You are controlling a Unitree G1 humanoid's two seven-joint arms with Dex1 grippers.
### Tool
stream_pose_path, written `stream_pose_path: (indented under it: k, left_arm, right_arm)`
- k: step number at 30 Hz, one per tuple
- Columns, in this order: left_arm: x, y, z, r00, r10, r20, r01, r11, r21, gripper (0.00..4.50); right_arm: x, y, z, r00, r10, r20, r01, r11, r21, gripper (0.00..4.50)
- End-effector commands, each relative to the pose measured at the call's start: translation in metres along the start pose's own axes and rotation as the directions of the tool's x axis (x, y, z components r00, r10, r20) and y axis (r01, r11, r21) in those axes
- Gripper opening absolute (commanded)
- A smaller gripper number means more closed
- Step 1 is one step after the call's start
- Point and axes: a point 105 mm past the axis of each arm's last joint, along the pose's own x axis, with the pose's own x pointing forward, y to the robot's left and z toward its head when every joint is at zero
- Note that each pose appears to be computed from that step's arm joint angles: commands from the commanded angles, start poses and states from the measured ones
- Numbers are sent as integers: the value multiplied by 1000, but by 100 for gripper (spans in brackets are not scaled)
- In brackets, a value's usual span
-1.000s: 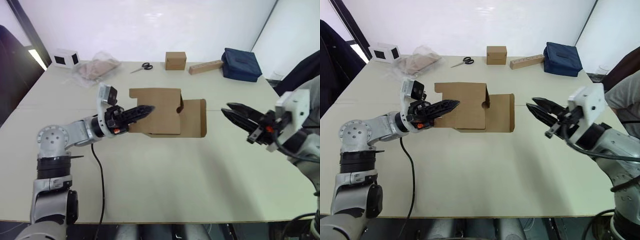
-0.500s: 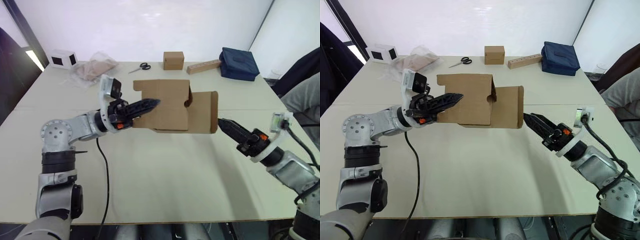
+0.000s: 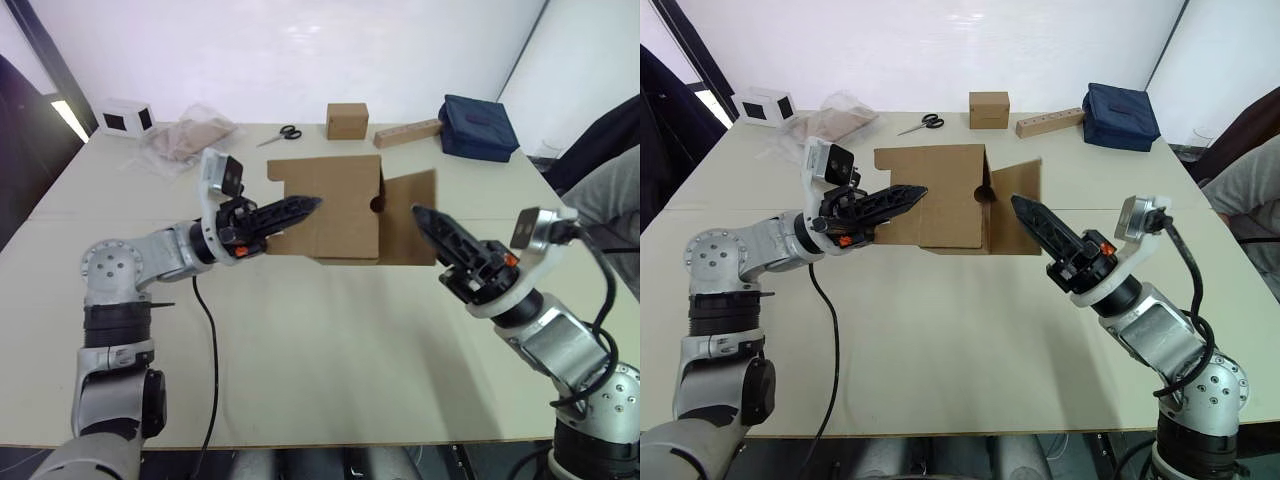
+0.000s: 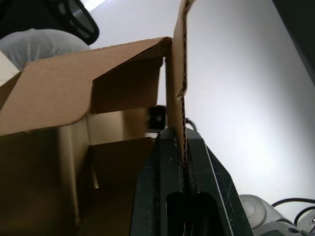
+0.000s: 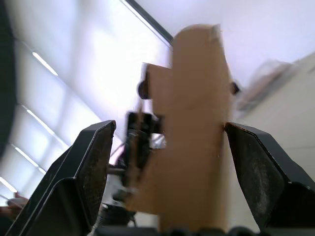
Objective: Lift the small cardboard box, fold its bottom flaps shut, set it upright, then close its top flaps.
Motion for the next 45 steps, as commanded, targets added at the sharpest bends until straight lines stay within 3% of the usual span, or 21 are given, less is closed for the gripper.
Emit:
stream_pose_path:
  k: [1, 13, 16, 20, 45]
  left_arm:
    - [1, -6, 1, 1000, -15, 3, 15, 1000, 25, 0]
    - [2, -8, 0, 1000, -24, 6, 24, 999, 28, 0]
    - [2, -8, -1, 1000, -24, 6, 24, 999, 28, 0]
    - [2, -9, -1, 1000, -22, 5, 22, 999, 29, 0]
    - [2, -8, -3, 1000, -23, 0, 23, 1000, 22, 0]
  right_arm:
    - [3, 15, 1, 999, 39, 10, -39, 999, 8, 370]
    - [-2, 3, -11, 999, -33, -17, 33, 999, 15, 370]
    - [-3, 1, -11, 999, -41, -13, 41, 999, 8, 302]
    - [-4, 0, -11, 998, -57, -18, 57, 998, -11, 144]
    - [-4, -11, -13, 992, -124, -30, 120, 986, -117, 144]
